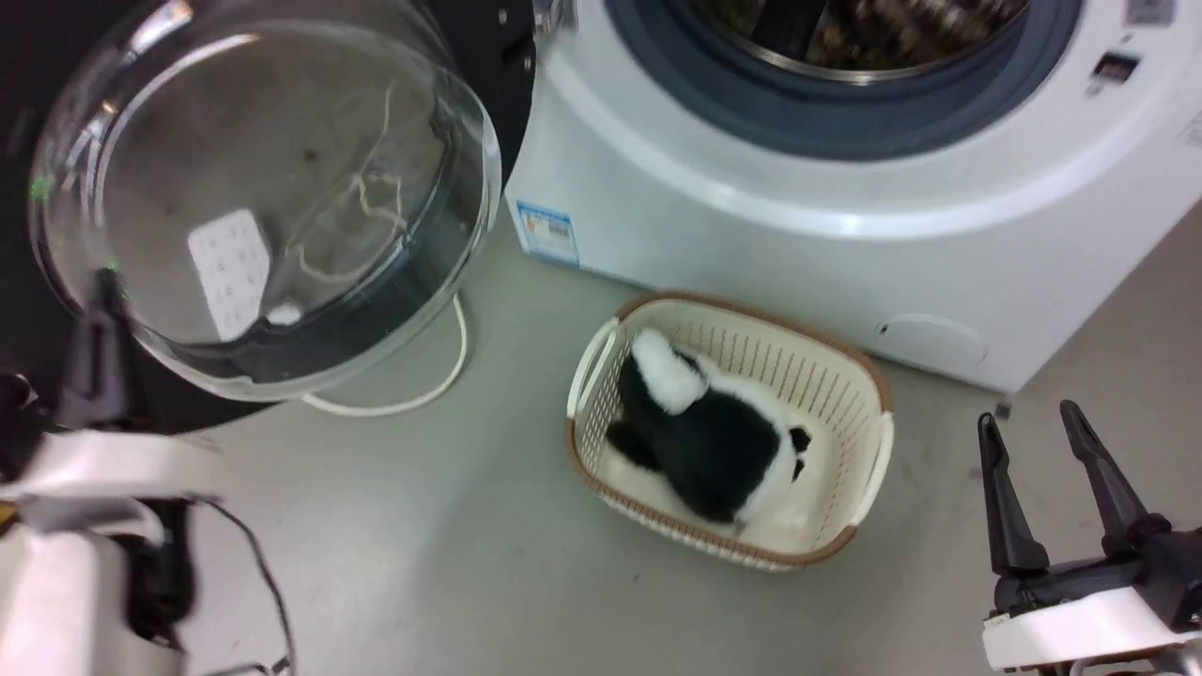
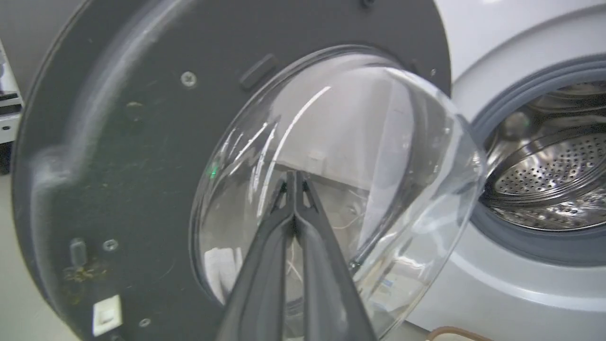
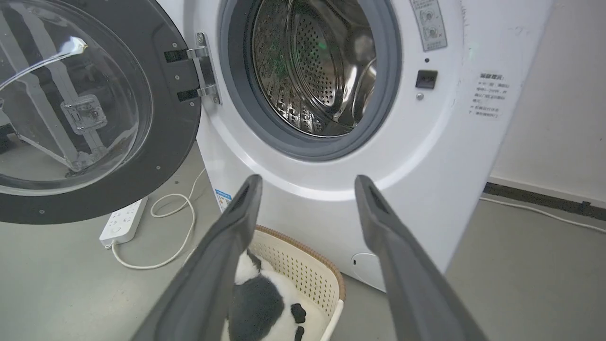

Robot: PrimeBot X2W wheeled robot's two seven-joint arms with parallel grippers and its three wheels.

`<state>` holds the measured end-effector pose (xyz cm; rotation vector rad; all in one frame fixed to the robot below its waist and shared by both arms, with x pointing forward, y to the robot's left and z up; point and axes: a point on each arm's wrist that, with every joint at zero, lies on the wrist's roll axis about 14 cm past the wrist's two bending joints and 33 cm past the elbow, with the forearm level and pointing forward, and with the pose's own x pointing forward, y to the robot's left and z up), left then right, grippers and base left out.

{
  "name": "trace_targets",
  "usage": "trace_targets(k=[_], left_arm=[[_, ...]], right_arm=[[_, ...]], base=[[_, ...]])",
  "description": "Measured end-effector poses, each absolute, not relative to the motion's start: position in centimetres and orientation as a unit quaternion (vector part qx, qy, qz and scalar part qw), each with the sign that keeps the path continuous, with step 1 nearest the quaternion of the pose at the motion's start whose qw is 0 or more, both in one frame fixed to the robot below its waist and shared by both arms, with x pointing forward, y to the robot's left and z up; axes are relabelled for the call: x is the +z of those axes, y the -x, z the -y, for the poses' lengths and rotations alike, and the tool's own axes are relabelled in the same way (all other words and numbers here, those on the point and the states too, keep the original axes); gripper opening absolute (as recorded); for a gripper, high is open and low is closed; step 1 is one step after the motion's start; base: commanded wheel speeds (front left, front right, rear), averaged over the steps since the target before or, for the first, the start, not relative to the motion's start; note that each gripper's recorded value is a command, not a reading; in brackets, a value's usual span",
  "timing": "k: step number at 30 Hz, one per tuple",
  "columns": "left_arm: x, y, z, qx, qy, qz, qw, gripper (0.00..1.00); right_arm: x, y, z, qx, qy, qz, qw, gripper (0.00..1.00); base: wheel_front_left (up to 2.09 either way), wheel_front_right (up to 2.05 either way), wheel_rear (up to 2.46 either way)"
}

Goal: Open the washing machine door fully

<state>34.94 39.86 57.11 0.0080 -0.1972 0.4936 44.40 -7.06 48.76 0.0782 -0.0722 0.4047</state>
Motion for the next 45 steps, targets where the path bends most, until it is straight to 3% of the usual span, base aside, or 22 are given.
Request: trace_targets(k=[6,11,12,13,28,45], left_arm=[[59.1,-34.0,-33.6,0.189,0.024,0.153,0.97,0.0],[57.9,-34.1,-28.6,0.144,0.063,0.152,0.976,0.0],[57.8,-34.3,-27.7,0.134,0.068,0.151,0.977,0.94],[57.6,-34.5,-26.7,0.121,0.071,0.149,0.979,1.0],[53.1,-36.3,-16.4,-0.014,0.083,0.076,0.994,1.0],[50.6,-35.9,-15.2,-0.017,0.058,0.037,0.997,1.0]], right_arm=[[52.5,-42.9,7.9,0.184,-0.035,0.08,0.979,1.0],[54.2,-41.3,9.8,0.155,-0.029,0.1,0.982,1.0],[54.4,-41.0,10.2,0.149,-0.027,0.103,0.983,1.0],[54.7,-40.7,10.7,0.143,-0.024,0.106,0.984,1.0],[55.9,-36.3,17.3,0.047,-0.012,0.122,0.991,1.0],[55.6,-35.8,18.1,0.035,-0.017,0.118,0.992,1.0]], base=[[0.0,0.0,0.0],[0.0,0.0,0.0],[0.0,0.0,0.0],[0.0,0.0,0.0],[0.0,0.0,0.0],[0.0,0.0,0.0]])
